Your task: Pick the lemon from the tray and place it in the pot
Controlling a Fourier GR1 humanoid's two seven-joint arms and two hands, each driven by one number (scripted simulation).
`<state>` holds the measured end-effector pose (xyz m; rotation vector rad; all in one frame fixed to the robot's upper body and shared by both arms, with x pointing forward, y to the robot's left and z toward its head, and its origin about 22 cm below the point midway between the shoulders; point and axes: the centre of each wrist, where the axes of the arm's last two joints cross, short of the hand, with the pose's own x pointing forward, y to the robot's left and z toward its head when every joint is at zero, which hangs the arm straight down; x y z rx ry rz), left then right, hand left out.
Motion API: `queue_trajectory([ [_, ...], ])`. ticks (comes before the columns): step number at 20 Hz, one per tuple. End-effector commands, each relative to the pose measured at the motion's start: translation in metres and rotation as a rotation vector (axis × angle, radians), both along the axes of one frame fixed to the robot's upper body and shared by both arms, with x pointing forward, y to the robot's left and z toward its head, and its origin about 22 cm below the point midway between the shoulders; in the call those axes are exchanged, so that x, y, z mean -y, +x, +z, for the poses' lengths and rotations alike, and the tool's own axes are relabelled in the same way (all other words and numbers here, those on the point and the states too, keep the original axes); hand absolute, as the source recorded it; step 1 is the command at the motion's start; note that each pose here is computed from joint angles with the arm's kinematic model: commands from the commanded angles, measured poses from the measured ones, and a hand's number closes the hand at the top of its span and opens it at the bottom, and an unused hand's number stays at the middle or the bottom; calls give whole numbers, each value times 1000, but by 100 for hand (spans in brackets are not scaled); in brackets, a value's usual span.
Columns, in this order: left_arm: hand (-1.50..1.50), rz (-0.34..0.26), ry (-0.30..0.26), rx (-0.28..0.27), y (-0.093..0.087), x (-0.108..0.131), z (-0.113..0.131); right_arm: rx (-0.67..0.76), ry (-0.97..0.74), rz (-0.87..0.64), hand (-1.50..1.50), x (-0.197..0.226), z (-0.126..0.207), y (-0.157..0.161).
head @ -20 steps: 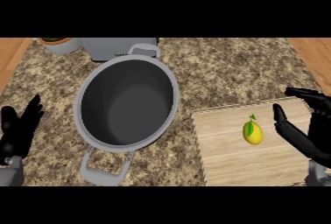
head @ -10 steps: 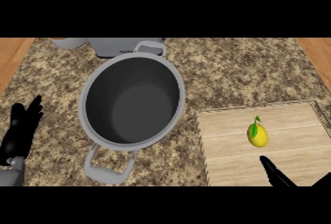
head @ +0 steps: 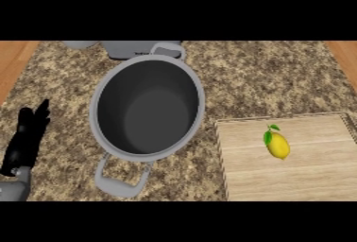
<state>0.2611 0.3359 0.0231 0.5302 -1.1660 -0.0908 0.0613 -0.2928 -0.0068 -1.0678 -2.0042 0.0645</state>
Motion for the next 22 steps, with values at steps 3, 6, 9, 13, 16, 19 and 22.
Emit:
queue_trajectory([
  [3,0,-22,13,3,4,10,8,-301,-87,18,-150,-15,12,-38],
  [6,0,-18,-3,1,-3,10,4,-370,-108,65,-150,-9,19,-29],
  [9,0,-11,6,-3,-8,-2,-1,-408,-94,29,-150,-38,21,-29],
  [13,0,-18,-8,-4,-5,2,-11,-465,-84,-12,-150,-19,33,4],
  [16,0,-11,15,-10,-19,-9,-1,-451,-41,19,-150,-23,21,19],
  [19,0,-1,10,-13,2,4,-5,-466,-38,5,-150,-18,24,37],
  [22,0,-3,8,8,-7,0,6,-502,-74,2,-150,-22,24,60],
])
